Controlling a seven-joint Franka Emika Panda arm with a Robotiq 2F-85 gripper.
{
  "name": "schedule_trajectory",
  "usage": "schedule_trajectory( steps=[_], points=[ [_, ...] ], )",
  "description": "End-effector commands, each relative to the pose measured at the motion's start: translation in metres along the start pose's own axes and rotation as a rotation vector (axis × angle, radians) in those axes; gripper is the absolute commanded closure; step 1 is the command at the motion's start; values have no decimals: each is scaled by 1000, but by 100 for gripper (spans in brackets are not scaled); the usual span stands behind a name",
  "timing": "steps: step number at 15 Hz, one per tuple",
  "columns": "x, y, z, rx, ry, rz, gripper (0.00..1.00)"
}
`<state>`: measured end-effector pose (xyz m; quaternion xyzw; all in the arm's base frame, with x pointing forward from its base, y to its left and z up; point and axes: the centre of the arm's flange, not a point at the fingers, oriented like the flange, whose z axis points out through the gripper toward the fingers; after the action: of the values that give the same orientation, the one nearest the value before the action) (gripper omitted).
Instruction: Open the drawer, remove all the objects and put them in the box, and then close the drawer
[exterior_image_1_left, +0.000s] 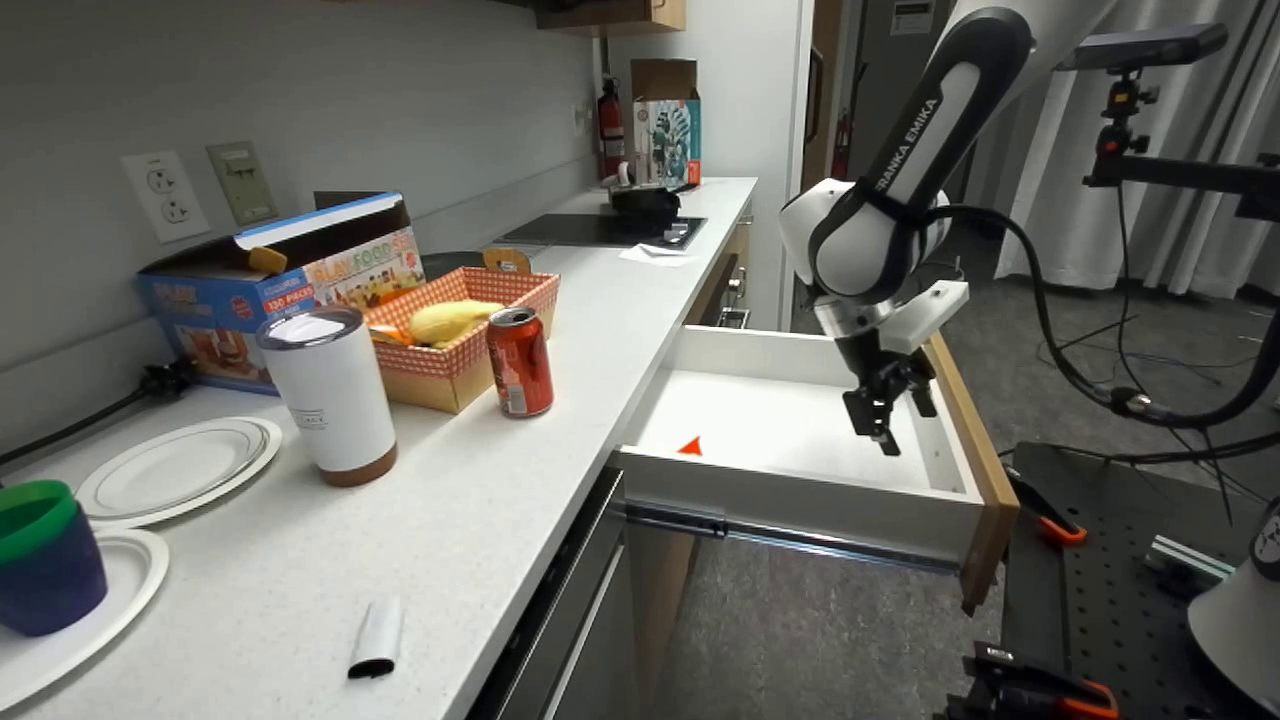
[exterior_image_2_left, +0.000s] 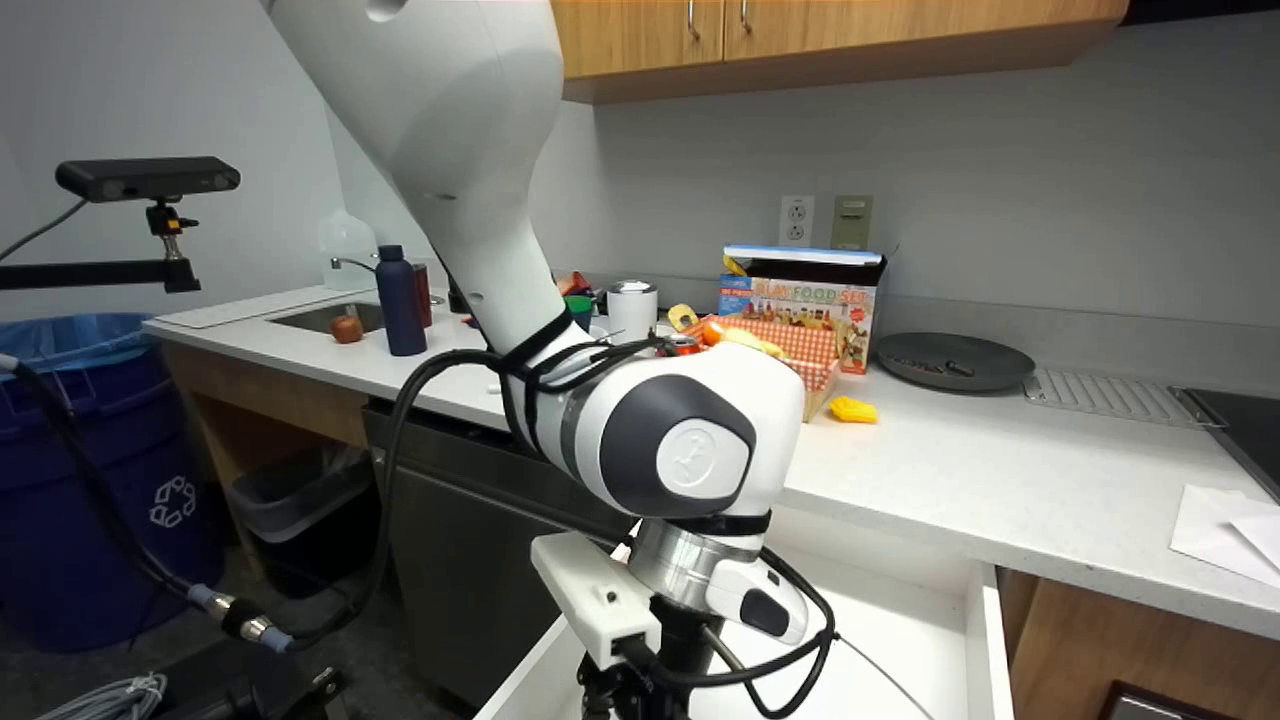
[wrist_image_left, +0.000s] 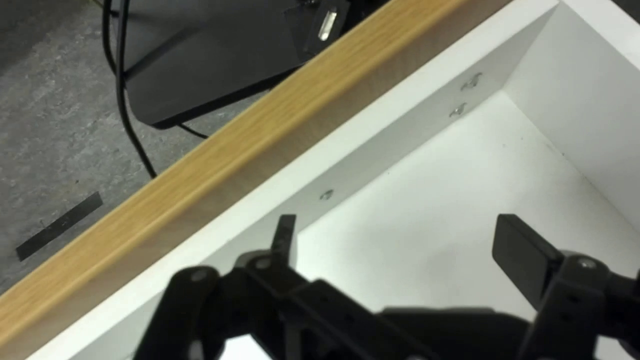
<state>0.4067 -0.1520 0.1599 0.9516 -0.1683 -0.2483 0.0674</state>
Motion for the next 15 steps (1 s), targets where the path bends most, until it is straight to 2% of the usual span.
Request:
schedule_trajectory(
  steps=[1,3,4,5,8,11,15],
  points=[
    [-5,-2,-60,-30,182,66,0],
    [7,-11,-93,20,291,72,0],
    [24,-5,-127,37,349,67,0],
    [32,-9,-143,56,409,64,0],
    [63,-29,-185,121,522,36,0],
    [86,-59,-201,211,555,-10,0],
    [108,-98,-189,355,492,-72,0]
  ],
)
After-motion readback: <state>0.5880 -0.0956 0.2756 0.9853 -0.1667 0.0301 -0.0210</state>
